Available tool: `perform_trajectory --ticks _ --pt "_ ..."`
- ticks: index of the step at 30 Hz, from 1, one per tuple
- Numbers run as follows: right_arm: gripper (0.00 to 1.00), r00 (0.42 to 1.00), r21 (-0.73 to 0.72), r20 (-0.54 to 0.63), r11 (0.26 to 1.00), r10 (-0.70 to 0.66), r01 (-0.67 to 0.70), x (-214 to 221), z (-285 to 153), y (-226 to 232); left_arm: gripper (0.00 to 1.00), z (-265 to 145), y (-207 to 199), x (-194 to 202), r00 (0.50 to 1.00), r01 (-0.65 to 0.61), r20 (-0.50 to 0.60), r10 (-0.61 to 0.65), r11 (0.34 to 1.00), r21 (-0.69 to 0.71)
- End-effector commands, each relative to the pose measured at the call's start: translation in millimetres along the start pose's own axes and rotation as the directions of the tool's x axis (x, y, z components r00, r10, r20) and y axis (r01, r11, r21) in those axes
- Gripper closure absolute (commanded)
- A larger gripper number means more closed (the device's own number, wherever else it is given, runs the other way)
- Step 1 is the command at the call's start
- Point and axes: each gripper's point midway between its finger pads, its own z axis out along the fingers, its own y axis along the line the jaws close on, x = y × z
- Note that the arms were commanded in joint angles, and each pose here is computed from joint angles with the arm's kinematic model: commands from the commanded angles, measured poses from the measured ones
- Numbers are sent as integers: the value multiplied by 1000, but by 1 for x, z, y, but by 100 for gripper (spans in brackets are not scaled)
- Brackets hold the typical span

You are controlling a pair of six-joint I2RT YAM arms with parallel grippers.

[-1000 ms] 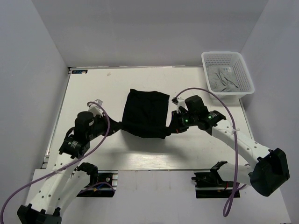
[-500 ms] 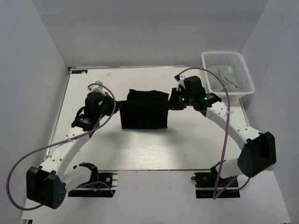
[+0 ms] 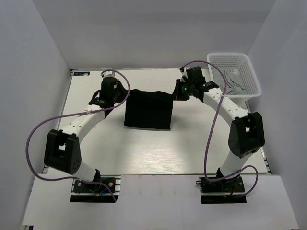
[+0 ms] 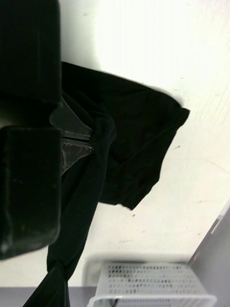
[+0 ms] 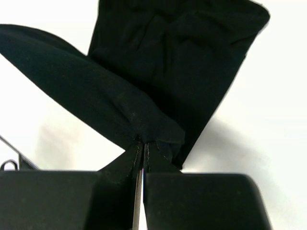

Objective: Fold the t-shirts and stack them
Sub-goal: Fold the long partially folded tshirt into a neat square

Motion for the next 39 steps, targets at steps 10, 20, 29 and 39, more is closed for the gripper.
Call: perform_trajectory --ticks 10,20,29,39 --pt "100 996 38 26 996 86 -86 -51 46 -41 100 93 6 -21 999 -51 2 51 996 -67" --pt "10 995 -21 71 998 65 -64 -115 88 -59 0 146 12 -38 997 -42 -72 35 994 -100" --pt "10 991 -215 131 976 -10 39 -79 36 -4 0 118 -28 -8 975 -127 -163 151 981 149" --pt "10 998 -294 66 956 12 8 -70 100 -9 0 164 -32 33 937 -120 -283 206 949 292"
